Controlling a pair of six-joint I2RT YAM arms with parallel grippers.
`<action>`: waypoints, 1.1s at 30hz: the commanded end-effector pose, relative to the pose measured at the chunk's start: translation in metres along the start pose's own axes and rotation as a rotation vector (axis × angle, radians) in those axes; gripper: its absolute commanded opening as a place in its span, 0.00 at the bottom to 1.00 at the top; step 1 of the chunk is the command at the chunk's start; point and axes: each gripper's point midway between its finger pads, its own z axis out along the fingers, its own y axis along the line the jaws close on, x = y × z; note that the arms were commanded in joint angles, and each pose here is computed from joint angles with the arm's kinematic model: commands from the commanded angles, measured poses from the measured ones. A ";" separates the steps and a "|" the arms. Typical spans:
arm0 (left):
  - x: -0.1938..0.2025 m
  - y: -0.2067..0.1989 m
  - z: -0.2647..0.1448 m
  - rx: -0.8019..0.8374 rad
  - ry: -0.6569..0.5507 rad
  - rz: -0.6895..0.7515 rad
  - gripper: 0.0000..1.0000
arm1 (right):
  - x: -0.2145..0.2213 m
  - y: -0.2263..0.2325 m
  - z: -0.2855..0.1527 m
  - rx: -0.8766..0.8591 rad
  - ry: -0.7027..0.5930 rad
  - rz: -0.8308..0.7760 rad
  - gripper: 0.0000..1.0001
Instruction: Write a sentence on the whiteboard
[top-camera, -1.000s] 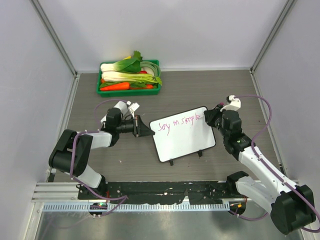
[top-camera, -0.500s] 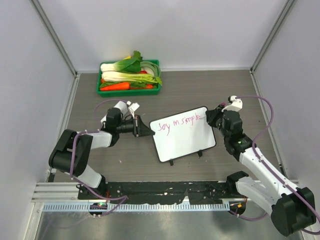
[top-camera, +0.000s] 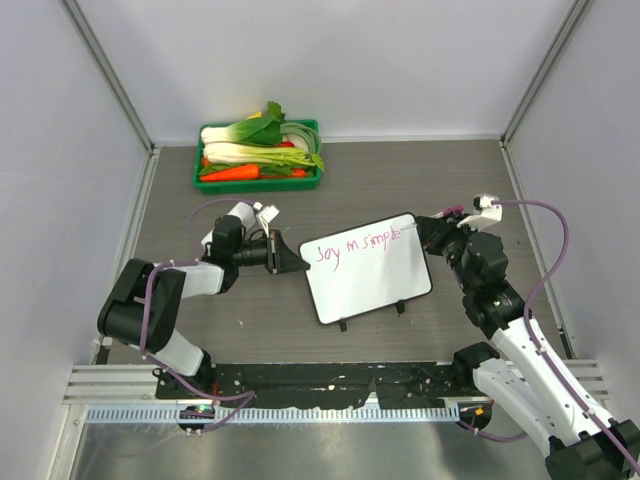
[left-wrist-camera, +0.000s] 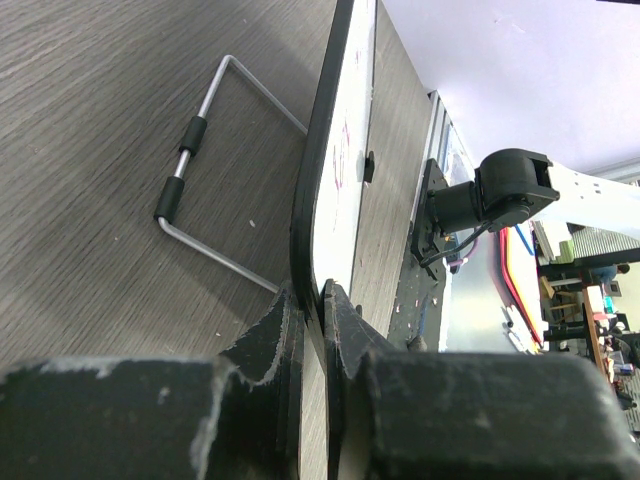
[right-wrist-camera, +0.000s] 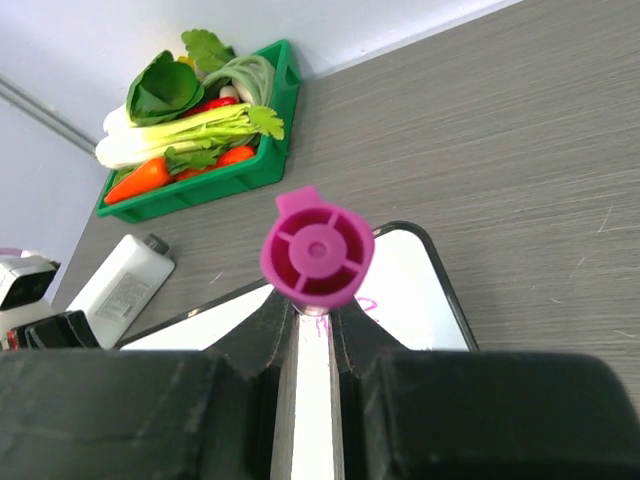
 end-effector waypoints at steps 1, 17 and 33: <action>0.013 0.007 0.003 -0.005 0.036 0.017 0.00 | -0.004 0.014 -0.004 -0.071 0.015 -0.022 0.01; 0.013 0.007 0.002 -0.004 0.035 0.015 0.00 | 0.015 0.022 -0.012 -0.156 0.073 -0.045 0.01; 0.013 0.007 0.002 -0.008 0.032 0.021 0.00 | 0.030 0.017 -0.017 -0.152 0.118 -0.039 0.01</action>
